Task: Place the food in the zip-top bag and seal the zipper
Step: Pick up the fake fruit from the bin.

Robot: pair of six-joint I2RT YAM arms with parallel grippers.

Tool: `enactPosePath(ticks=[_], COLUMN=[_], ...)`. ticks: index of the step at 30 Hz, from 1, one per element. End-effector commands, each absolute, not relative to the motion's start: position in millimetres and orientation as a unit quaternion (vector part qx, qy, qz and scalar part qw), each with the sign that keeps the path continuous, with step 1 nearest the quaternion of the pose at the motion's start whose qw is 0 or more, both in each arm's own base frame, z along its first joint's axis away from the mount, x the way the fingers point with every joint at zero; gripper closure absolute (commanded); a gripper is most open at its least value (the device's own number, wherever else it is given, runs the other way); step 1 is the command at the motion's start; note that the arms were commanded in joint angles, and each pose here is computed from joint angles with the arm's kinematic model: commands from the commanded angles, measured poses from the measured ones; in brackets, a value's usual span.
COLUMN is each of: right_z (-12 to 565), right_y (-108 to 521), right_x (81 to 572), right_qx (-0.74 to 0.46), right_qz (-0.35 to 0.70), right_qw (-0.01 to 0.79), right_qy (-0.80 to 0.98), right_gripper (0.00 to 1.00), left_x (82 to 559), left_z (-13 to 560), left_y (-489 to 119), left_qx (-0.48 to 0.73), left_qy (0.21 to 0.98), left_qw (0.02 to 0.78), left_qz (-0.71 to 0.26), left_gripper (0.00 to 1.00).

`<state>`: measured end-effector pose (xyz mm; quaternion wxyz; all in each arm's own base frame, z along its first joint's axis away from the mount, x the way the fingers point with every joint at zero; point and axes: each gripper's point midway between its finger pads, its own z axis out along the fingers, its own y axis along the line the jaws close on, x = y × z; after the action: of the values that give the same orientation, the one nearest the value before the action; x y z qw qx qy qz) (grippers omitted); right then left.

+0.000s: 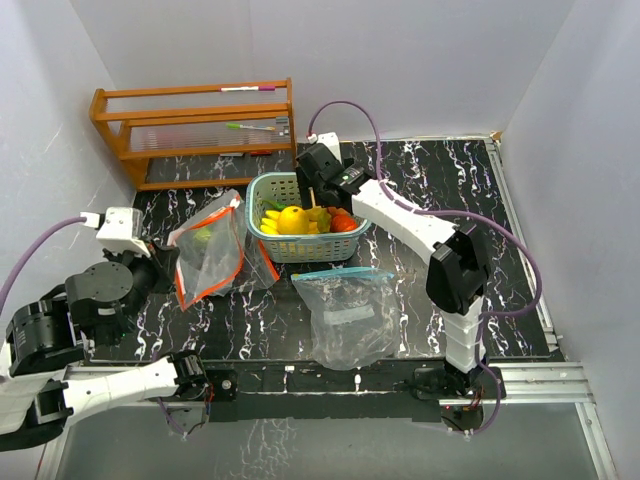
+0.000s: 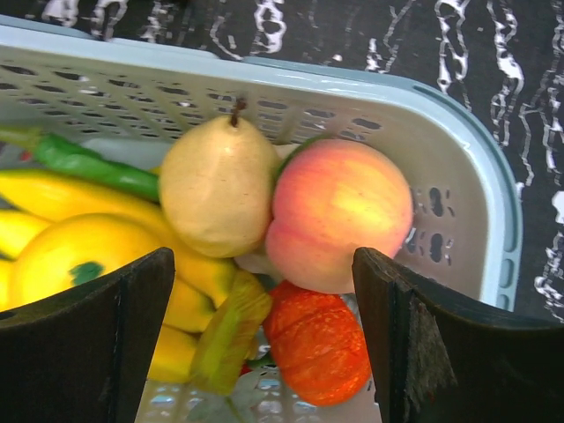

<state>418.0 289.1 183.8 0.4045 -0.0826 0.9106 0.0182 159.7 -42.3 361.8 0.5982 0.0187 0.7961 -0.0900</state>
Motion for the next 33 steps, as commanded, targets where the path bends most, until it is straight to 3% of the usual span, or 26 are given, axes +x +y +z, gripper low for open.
enactPosePath(ticks=[1,6,13,29,33], right_z=[216.1,223.0,194.9,126.4,107.4], right_y=[272.1,287.5,269.5,271.7,269.0], right_x=[432.9,403.7,357.6,347.7,347.6], right_qx=[-0.050,-0.094,-0.144,-0.154,-0.156], right_qz=[-0.023,0.032,0.021,0.009,-0.009], right_qw=[0.449,0.414,0.319,0.259,0.242], right_qy=[0.892,0.905,0.937,0.954,0.958], right_gripper=[0.15,0.16,0.16,0.17,0.24], left_x=[166.1,167.9,168.4,170.9,170.1], left_z=[370.4,373.5,369.7,366.0,365.8], left_y=[-59.6,-63.2,-61.0,-64.8,-61.5], left_qx=[0.032,0.035,0.029,0.033,0.030], left_qy=[0.786,0.784,0.783,0.781,0.780], left_qw=[0.608,0.611,0.612,0.615,0.617], left_qz=[-0.105,-0.107,-0.104,-0.102,-0.101], left_gripper=[1.00,1.00,1.00,1.00,1.00])
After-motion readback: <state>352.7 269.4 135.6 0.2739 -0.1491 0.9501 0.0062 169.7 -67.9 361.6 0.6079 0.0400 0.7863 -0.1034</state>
